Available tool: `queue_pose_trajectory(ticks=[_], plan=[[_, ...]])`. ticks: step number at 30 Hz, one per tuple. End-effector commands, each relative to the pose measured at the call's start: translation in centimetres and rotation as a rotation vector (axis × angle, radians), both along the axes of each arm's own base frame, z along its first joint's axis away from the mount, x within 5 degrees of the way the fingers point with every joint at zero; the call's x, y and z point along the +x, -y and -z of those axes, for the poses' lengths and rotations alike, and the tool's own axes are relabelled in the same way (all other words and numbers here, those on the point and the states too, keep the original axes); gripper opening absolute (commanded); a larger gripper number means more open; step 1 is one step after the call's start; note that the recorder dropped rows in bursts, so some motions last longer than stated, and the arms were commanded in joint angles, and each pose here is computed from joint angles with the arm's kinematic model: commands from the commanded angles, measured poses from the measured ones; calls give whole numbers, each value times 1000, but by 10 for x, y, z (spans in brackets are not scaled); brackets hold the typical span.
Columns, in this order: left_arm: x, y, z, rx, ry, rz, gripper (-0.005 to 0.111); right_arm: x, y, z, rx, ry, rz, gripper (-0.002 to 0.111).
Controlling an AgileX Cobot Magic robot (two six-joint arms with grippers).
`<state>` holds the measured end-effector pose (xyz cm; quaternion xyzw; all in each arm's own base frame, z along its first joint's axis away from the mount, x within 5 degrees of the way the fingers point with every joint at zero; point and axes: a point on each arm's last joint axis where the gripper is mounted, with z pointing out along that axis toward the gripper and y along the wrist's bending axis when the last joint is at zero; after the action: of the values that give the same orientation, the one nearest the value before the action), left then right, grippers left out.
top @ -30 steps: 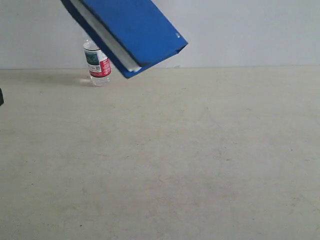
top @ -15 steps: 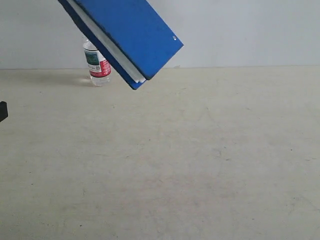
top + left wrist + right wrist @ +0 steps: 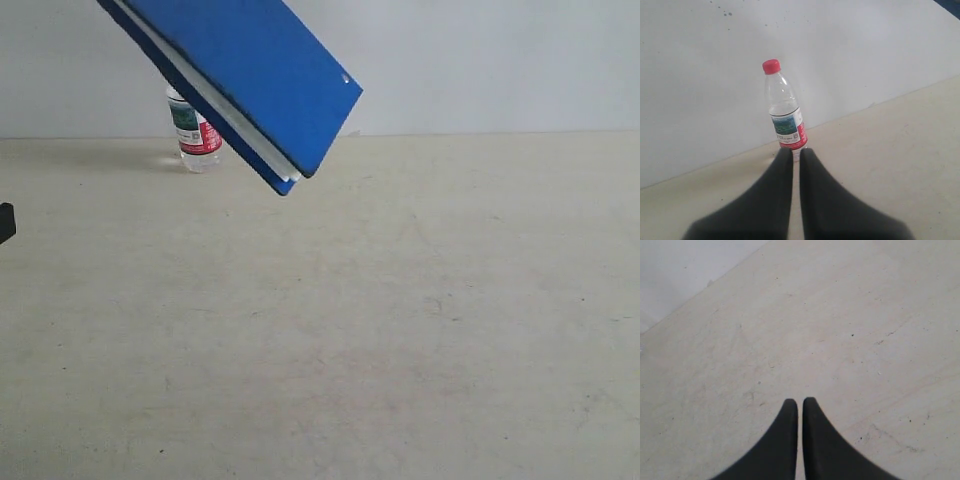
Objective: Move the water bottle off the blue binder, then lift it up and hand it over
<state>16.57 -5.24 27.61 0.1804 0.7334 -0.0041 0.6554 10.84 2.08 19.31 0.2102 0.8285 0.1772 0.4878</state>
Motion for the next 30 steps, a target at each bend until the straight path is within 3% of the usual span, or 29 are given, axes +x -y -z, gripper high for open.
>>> queue_pose_trajectory(ticks=[1, 7, 10, 13, 15, 18, 22, 26, 28, 30], plan=[[-1, 0, 1, -18, -6, -4, 4, -1, -18, -8, -117, 46, -273, 0], [-1, 0, 1, -18, -6, -4, 4, -14, -27, -23, -305, 289, -509, 0], [-1, 0, 1, -18, -6, -4, 4, -24, -19, -27, -371, 476, -477, 0], [-1, 0, 1, -18, -9, -2, 4, -37, -8, -26, -294, 656, -379, 0], [-1, -1, 0, -19, -3, -5, 4, -50, -7, -20, -357, 653, -450, 0], [-1, -1, 0, -14, 4, -5, 4, -57, -3, -16, -411, 637, -440, 0], [-2, -1, -1, -15, 3, 0, 4, -55, 3, -9, -442, 530, -335, 0], [-3, -1, -2, -17, 9, -1, 4, -55, 11, 8, -458, 307, -208, 0], [-3, -1, -2, -17, 9, -1, 4, -54, 16, 8, -473, 285, -117, 0], [-3, -1, -2, -17, 9, -1, 4, -54, 16, 8, -506, 287, -134, 0]])
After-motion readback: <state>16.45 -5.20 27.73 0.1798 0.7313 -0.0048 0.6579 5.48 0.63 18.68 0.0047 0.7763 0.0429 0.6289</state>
